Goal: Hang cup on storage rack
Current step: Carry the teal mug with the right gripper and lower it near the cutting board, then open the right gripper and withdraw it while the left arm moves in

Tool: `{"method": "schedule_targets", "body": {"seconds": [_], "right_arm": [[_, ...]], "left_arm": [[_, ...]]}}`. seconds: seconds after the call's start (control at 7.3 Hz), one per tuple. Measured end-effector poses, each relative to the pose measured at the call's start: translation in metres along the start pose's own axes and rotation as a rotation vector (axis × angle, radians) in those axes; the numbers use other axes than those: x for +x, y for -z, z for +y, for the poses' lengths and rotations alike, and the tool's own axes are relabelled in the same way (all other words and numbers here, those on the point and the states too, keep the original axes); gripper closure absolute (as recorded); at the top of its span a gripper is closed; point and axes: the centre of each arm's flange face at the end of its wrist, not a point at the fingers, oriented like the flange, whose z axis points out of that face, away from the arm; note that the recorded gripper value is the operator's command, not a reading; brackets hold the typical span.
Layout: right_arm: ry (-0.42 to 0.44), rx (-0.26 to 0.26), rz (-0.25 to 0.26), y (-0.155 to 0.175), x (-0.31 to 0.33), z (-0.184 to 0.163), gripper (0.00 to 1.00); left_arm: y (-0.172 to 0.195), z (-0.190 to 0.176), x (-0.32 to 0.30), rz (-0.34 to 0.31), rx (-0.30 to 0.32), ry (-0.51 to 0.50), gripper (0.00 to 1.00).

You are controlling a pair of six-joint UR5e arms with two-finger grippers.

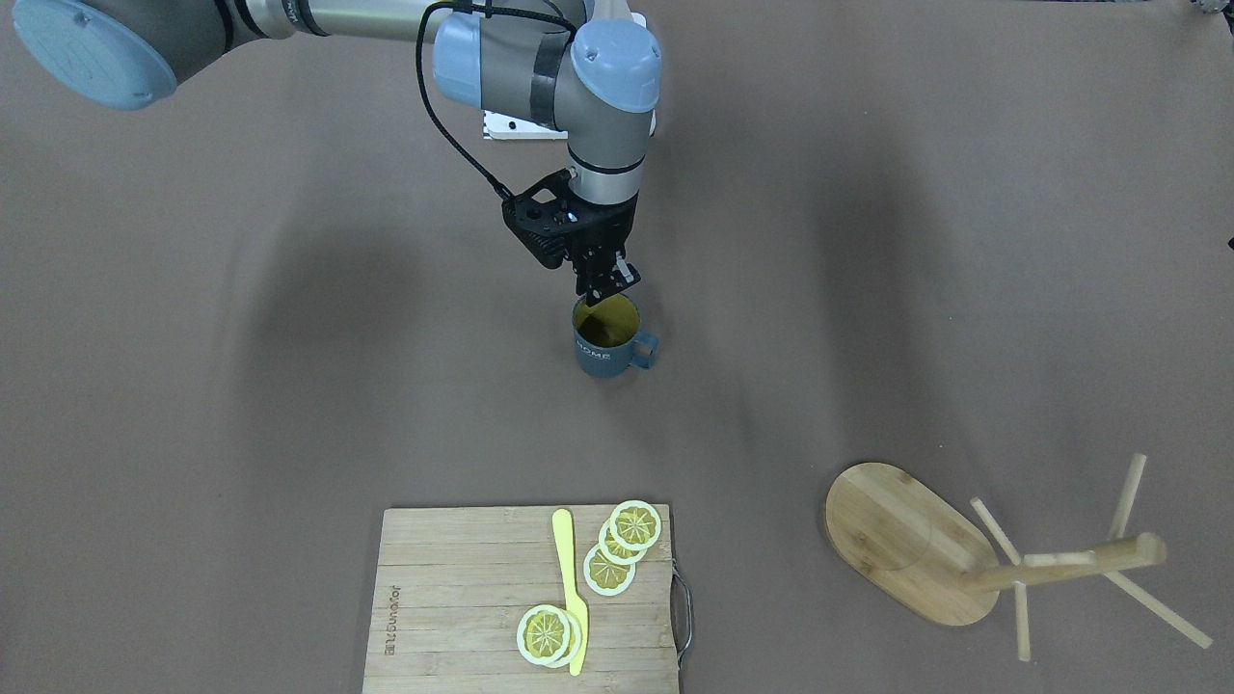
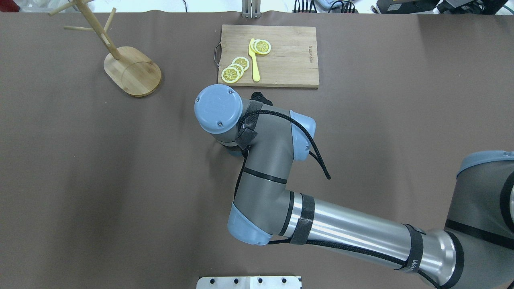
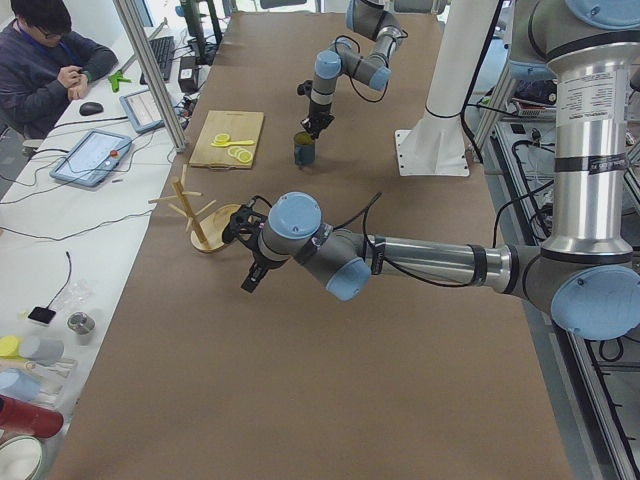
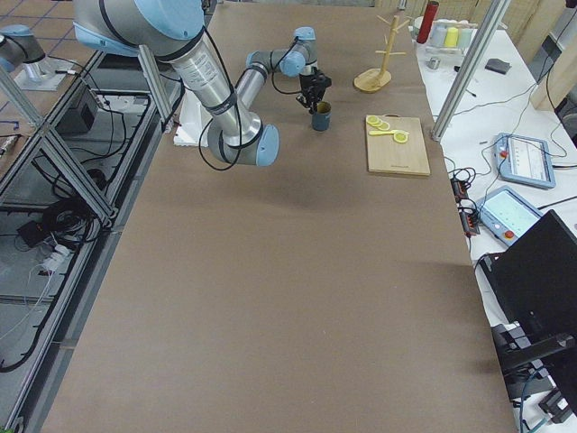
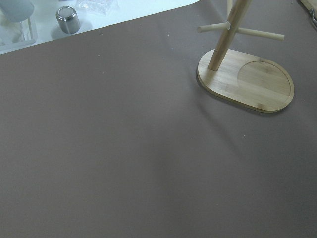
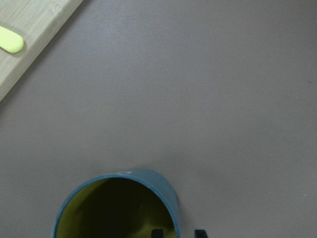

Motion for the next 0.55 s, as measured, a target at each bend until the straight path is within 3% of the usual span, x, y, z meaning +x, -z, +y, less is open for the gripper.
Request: {"method": "schedule_targets", "body": {"seconds": [0.27,0.55], "right_arm": [[0.054,0.003,-0.040,0.020,-0.005,-0.026,0.00],[0.180,0.027,-0.103,0.045,0.012,-0.095,0.00]], "left_arm": [[-0.001,-0.003,0.003,0.005,0.004,-0.012,0.01],[-0.012,-0.023,0.029,0.043,0.029,-0.089,0.01]]}}
